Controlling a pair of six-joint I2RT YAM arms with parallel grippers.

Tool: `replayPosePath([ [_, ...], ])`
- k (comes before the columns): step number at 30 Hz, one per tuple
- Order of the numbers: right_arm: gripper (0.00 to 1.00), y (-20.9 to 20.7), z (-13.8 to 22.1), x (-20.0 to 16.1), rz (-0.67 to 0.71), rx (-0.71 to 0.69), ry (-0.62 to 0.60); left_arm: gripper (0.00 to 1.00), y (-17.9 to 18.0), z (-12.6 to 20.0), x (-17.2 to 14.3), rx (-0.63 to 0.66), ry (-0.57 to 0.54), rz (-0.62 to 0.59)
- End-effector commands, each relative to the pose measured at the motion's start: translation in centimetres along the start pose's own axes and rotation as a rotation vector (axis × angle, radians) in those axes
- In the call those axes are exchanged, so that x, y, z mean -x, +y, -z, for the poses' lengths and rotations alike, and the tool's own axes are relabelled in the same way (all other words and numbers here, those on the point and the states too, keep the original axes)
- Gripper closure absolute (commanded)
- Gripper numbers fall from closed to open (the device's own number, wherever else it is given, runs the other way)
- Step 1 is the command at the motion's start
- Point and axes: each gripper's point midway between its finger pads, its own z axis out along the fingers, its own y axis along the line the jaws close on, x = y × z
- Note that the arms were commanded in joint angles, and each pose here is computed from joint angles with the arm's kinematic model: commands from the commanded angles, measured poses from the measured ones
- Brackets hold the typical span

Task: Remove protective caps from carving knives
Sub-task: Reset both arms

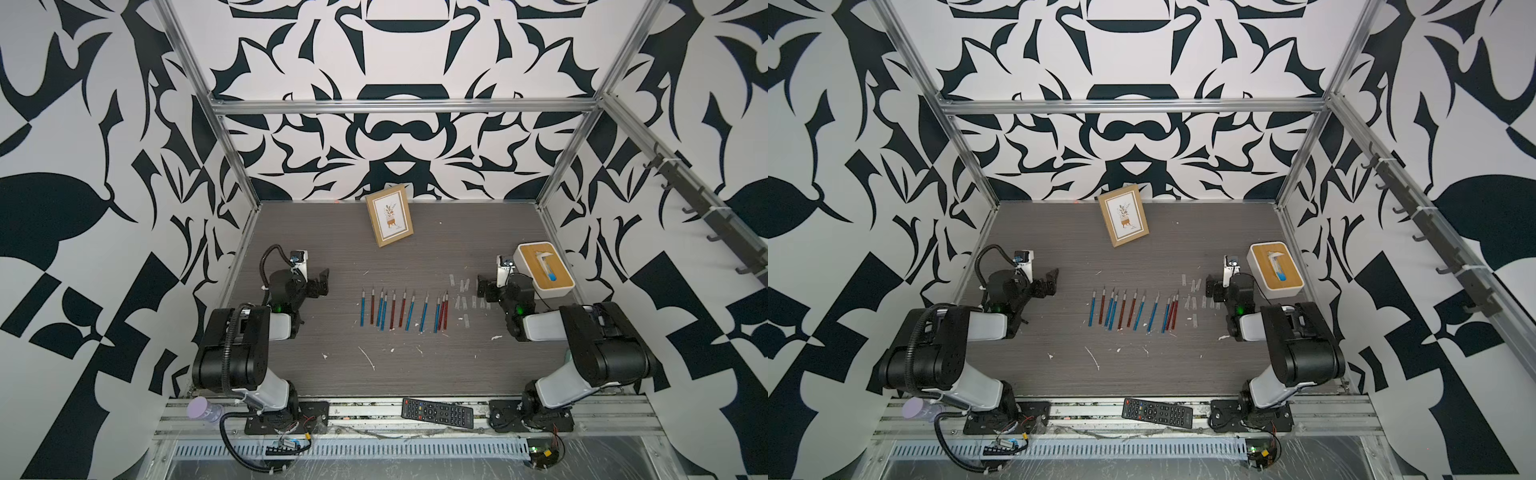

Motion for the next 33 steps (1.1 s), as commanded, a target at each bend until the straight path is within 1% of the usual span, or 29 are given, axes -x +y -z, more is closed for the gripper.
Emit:
replayPosePath([
  [1,0.01,-0.3,0.1,1.7,-0.004,-0.015,-0.06,0.0,-0.2,0.0,0.0,-0.011,-0.006,-0.007],
  [7,0.01,-0.4,0.3,1.7,-0.007,-0.016,-0.068,0.0,-0.3,0.5,0.0,-0.008,-0.025,-0.011],
  [11,0.01,0.3,1.9,1.7,0.008,0.03,-0.145,0.0,0.1,2.2,0.2,0.035,-0.122,-0.017],
  [13,0.01,0.4,2.0,1.6,0.011,0.033,-0.157,0.0,0.1,2.2,0.3,0.034,-0.145,-0.024],
  [15,0.01,0.1,1.1,1.9,0.002,0.012,-0.126,0.0,-0.1,1.7,0.1,0.013,-0.104,-0.02],
  [17,0.01,0.0,0.3,1.6,0.004,0.006,-0.053,0.0,-0.5,0.9,0.1,-0.017,-0.056,-0.019],
  [19,0.01,-0.2,0.3,1.7,-0.001,-0.008,-0.072,0.0,-0.6,0.3,0.1,-0.028,-0.03,-0.017],
  [21,0.01,-0.6,0.2,1.8,-0.011,-0.03,-0.067,0.0,-0.6,0.1,0.0,-0.035,-0.014,-0.015],
  [22,0.01,-0.6,0.1,1.7,-0.01,-0.03,-0.054,0.0,-0.7,0.2,0.0,-0.037,-0.013,-0.015],
  [33,0.01,-0.6,0.1,1.7,-0.009,-0.03,-0.06,0.0,-0.6,0.1,0.0,-0.031,-0.017,-0.014],
])
